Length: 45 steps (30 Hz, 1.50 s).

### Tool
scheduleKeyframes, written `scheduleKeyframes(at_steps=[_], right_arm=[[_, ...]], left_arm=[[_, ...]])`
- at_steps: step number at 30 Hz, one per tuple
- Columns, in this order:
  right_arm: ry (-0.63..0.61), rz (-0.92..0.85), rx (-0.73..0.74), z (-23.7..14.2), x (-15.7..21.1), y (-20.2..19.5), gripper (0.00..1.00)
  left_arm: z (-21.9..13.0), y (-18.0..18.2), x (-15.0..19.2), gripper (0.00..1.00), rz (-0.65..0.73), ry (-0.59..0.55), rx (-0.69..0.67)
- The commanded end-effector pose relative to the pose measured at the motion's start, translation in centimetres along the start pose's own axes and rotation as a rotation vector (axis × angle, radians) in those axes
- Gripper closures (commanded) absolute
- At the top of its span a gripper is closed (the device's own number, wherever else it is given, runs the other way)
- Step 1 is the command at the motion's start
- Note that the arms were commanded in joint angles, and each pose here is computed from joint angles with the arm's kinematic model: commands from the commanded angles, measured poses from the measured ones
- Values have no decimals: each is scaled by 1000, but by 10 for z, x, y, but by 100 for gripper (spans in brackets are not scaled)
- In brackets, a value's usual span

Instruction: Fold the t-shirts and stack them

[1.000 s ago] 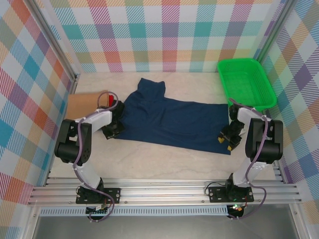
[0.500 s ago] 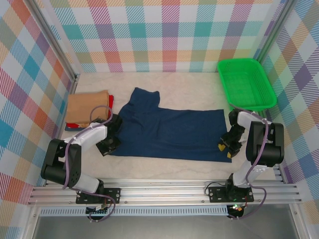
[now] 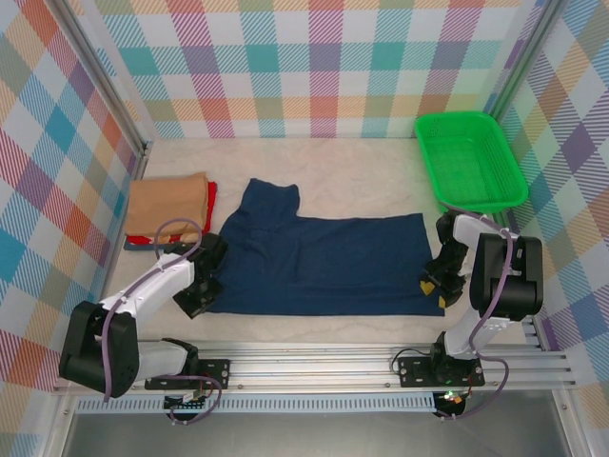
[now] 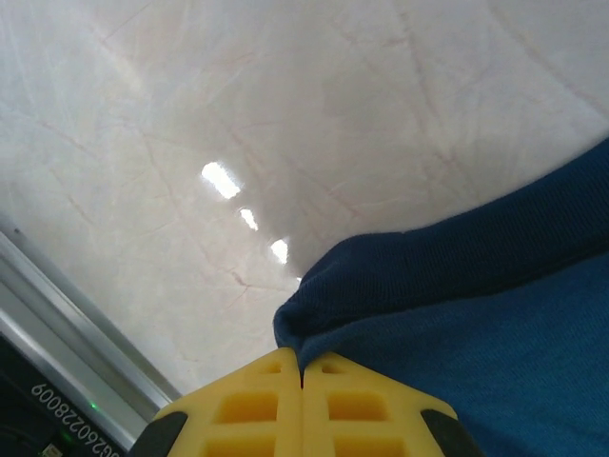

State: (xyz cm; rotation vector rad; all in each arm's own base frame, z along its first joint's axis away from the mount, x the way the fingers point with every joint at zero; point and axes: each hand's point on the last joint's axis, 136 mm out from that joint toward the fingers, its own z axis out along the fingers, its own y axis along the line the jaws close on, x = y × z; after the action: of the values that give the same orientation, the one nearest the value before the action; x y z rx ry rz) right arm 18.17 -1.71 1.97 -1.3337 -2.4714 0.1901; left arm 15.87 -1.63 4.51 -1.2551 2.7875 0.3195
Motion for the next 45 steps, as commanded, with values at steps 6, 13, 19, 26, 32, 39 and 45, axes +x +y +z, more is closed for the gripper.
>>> scheduleKeyframes(at_steps=[6, 13, 19, 26, 32, 39, 45], right_arm=[[21, 64, 95, 9, 17, -33, 50], [-25, 81, 128, 10, 16, -46, 49], [-198, -9, 28, -36, -5, -27, 46], [-347, -483, -348, -102, 52, 75, 48], [-215, -940, -705, -122, 192, 196, 53], [-37, -862, -660, -77, 237, 264, 58], [-41, -830, -640, -67, 235, 293, 63]], left_arm=[[3, 23, 18, 100, 8, 4, -91], [5, 26, 19, 100, 11, -20, -111], [-26, 7, -8, 49, 72, -112, -97], [-93, -81, -46, 51, 180, -219, 224], [-75, -201, -58, 68, 297, -67, 489], [-46, -251, -77, 68, 396, 1, 544], [-33, -266, -73, 67, 444, 37, 571]])
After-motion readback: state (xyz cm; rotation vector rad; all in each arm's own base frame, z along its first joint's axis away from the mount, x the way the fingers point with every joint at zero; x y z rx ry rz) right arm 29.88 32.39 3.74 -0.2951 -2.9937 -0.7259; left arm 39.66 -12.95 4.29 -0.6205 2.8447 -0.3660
